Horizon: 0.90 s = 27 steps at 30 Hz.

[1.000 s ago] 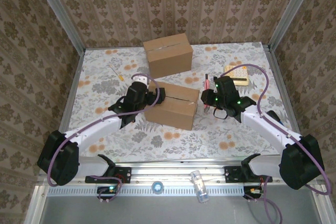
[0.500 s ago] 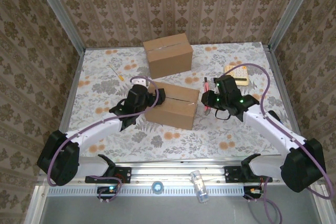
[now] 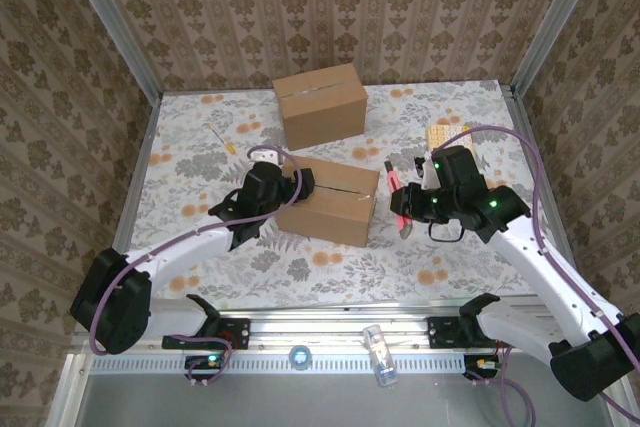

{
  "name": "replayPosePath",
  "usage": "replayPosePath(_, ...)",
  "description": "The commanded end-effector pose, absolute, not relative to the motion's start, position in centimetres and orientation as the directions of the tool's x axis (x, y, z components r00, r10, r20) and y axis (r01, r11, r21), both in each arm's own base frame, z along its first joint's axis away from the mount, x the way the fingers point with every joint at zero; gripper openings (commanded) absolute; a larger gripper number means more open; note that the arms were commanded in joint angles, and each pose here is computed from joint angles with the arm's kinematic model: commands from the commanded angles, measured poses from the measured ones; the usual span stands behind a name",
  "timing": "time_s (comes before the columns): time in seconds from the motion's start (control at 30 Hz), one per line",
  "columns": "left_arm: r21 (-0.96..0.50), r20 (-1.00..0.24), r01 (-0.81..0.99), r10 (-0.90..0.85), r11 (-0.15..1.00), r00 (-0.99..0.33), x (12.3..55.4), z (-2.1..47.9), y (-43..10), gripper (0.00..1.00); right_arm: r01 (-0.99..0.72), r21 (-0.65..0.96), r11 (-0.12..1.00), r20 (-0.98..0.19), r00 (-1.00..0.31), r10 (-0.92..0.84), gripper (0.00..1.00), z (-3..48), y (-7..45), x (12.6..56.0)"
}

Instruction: Unpack the express box

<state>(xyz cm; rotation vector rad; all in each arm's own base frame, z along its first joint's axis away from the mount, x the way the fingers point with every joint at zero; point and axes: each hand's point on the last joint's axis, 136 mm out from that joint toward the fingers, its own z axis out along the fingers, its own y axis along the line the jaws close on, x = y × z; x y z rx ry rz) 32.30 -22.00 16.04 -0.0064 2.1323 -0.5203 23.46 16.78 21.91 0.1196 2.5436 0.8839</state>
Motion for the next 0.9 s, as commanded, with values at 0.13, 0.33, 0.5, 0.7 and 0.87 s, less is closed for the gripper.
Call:
replayPosePath(0.13,-0.2,-0.662,0.101,-0.058,0.975,-0.747,29.2,8.2,-18.6,0.9,-0.065,0.715,0.696,-0.29,-0.933,0.211,0.0,22.8,18.1,20.8)
replayPosePath(0.33,-0.198,-0.66,0.099,-0.058,0.975,-0.749,29.3,8.0,-18.6,0.9,0.016,0.737,0.675,-0.221,-0.939,0.264,0.0,21.4,18.1,20.4)
replayPosePath(0.5,-0.2,-0.658,0.099,-0.059,0.975,-0.751,29.3,7.8,-18.7,0.91,0.048,0.741,0.67,-0.187,-0.943,0.275,0.0,20.4,18.0,19.8)
replayPosePath(0.7,-0.203,-0.656,0.098,-0.061,0.974,-0.752,29.3,7.7,-18.8,0.91,0.047,0.758,0.651,-0.188,-0.939,0.287,0.0,20.5,18.1,19.9)
replayPosePath(0.87,-0.205,-0.654,0.098,-0.062,0.974,-0.754,29.3,7.5,-18.8,0.91,0.046,0.765,0.643,-0.188,-0.938,0.29,0.0,20.3,18.3,20.1)
